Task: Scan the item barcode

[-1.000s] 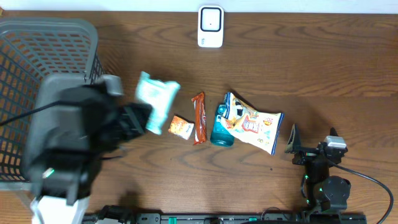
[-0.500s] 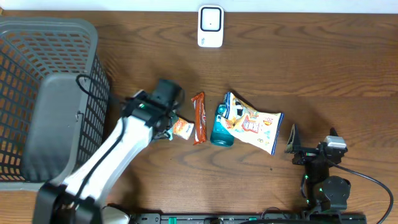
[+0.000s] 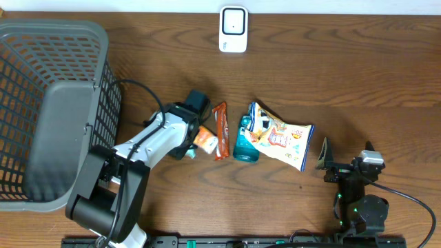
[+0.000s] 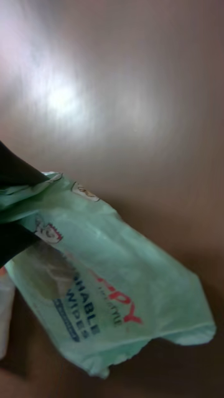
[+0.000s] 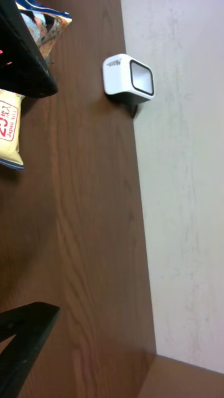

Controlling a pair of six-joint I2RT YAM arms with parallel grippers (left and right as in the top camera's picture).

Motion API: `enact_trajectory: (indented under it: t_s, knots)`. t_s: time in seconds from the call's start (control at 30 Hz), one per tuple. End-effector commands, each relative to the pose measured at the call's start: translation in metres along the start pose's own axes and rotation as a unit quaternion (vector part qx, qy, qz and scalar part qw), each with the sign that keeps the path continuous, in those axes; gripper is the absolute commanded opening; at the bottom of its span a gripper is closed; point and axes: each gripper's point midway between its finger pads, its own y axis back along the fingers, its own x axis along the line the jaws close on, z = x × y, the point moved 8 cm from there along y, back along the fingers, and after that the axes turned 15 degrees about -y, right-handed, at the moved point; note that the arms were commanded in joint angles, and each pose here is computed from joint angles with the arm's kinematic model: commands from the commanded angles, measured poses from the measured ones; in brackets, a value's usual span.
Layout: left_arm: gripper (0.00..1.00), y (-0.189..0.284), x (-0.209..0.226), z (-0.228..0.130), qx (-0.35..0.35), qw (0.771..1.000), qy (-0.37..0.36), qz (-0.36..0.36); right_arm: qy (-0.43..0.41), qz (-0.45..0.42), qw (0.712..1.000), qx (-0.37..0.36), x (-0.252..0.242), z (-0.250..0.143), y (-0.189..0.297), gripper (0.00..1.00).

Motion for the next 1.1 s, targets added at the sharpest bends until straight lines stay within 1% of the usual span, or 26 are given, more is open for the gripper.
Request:
enact_trajectory:
  t_s: [0.0, 0.03, 0.07, 0.13, 0.17, 0.2, 0.23, 0.3, 0.37, 0.43, 0.53, 0.63, 0.7, 0.77, 0.83, 0.87, 0.9, 0.93, 1.0, 1.07]
  knots:
    - [0.07, 0.000, -0.033, -0.022, 0.047, 0.978, -0.176, -0.099, -0.006, -0.002, 1.000, -0.001, -0.001, 0.000, 0.000, 0.99]
    - [0.07, 0.001, -0.039, -0.025, 0.047, 0.970, -0.206, -0.121, -0.006, -0.002, 1.000, -0.001, -0.001, 0.000, 0.000, 0.99]
    - [0.08, 0.004, -0.048, -0.031, 0.041, 0.956, -0.252, -0.146, -0.006, -0.002, 1.000, -0.001, -0.001, 0.000, 0.000, 0.99]
    - [0.08, 0.005, -0.049, -0.033, 0.033, 0.953, -0.264, -0.143, -0.006, -0.002, 1.000, -0.001, -0.001, 0.000, 0.000, 0.99]
    - [0.10, 0.004, -0.049, -0.032, 0.029, 0.954, -0.263, -0.139, -0.006, -0.002, 1.000, -0.001, -0.001, 0.000, 0.000, 0.99]
    - [0.24, 0.004, -0.048, -0.031, 0.026, 0.955, -0.262, -0.136, -0.006, -0.002, 1.000, -0.001, -0.001, 0.000, 0.000, 0.99]
    - [0.42, 0.005, -0.048, -0.030, 0.022, 0.956, -0.259, -0.135, -0.006, -0.002, 1.000, -0.001, -0.001, 0.000, 0.000, 0.99]
    - [0.65, 0.010, -0.047, -0.023, 0.016, 0.958, -0.252, -0.138, -0.006, -0.002, 1.000, -0.001, -0.001, 0.000, 0.000, 0.99]
    - [0.75, 0.025, -0.047, -0.014, 0.006, 0.959, -0.244, -0.148, -0.006, -0.002, 1.000, -0.001, -0.001, 0.000, 0.000, 0.99]
    - [0.82, 0.047, -0.049, 0.000, -0.017, 0.954, -0.250, -0.166, -0.006, -0.002, 1.000, -0.001, -0.001, 0.000, 0.000, 0.99]
    - [0.89, 0.092, -0.051, 0.020, -0.075, 0.930, -0.291, -0.212, -0.006, -0.002, 1.000, -0.001, -0.001, 0.000, 0.000, 0.99]
    - [0.95, 0.149, -0.048, 0.038, -0.159, 0.898, -0.323, -0.254, -0.006, -0.002, 1.000, -0.001, -0.001, 0.000, 0.000, 0.99]
    - [1.00, 0.189, -0.039, 0.052, -0.234, 0.885, -0.310, -0.258, -0.006, -0.002, 1.000, -0.001, -0.001, 0.000, 0.000, 0.99]
    - [0.99, 0.231, -0.027, 0.067, -0.319, 0.867, -0.284, -0.257, -0.006, -0.002, 1.000, -0.001, -0.001, 0.000, 0.000, 0.99]
    - [0.99, 0.274, -0.012, 0.079, -0.407, 0.838, -0.253, -0.260, -0.006, -0.002, 1.000, -0.001, -0.001, 0.000, 0.000, 0.99]
    - [0.98, 0.290, -0.006, 0.083, -0.439, 0.824, -0.242, -0.264, -0.006, -0.002, 1.000, -0.001, -0.001, 0.000, 0.000, 0.99]
    - [0.98, 0.310, 0.002, 0.087, -0.479, 0.806, -0.228, -0.264, -0.006, -0.002, 1.000, -0.001, -0.001, 0.000, 0.000, 0.99]
    - [0.98, 0.337, 0.015, 0.092, -0.537, 0.776, -0.204, -0.260, -0.006, -0.002, 1.000, -0.001, -0.001, 0.000, 0.000, 0.99]
    - [0.98, 0.362, 0.030, 0.096, -0.591, 0.746, -0.185, -0.244, -0.006, -0.002, 1.000, -0.001, -0.001, 0.000, 0.000, 0.99]
    - [0.98, 0.378, 0.041, 0.097, -0.627, 0.722, -0.193, -0.220, -0.006, -0.002, 1.000, -0.001, -0.001, 0.000, 0.000, 0.99]
